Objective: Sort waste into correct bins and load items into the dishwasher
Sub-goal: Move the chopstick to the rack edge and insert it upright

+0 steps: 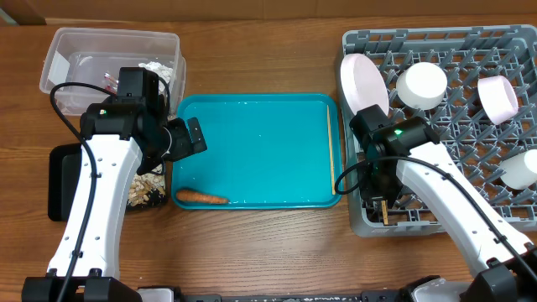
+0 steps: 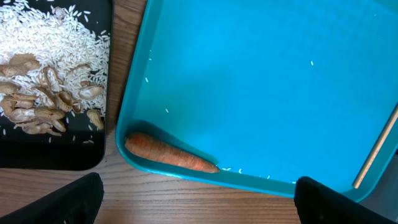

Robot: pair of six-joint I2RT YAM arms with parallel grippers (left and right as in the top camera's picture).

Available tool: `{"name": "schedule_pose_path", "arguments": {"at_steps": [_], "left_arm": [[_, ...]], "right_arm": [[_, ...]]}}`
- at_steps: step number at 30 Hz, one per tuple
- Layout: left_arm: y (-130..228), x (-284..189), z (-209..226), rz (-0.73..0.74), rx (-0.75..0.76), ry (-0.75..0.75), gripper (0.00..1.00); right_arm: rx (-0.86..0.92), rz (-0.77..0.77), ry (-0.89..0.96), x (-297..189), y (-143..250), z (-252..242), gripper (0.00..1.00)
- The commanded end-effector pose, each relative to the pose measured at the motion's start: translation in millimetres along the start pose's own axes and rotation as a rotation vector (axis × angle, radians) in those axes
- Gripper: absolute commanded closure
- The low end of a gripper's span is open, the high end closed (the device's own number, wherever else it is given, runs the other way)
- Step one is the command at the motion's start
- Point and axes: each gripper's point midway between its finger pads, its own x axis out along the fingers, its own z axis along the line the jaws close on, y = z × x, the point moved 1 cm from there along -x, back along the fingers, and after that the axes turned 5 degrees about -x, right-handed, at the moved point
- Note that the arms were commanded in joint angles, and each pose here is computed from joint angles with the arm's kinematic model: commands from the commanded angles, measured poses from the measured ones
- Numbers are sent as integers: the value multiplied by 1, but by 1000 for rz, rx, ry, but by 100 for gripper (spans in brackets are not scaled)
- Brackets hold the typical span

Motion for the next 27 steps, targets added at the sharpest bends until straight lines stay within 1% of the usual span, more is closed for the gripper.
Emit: {"name": "schedule_pose_path", "arguments": {"at_steps": [1,10,17,22,27], "left_arm": [[0,3,0,4,17,-9,0],[0,3,0,4,17,-9,0],[0,3,0,4,16,-9,0],[1,3,1,7,16,-11,0],[1,3,0,6,16,-10,0]], "right_arm": [[2,14,-23,-1,3,3,96],[1,-1,-49,-10,11,3,96],[-16,-40,-59,-11,3,5,96],[-30,-1,-92,-11,12,10,96],[-28,-4,-93,-11,11,10,96]]}}
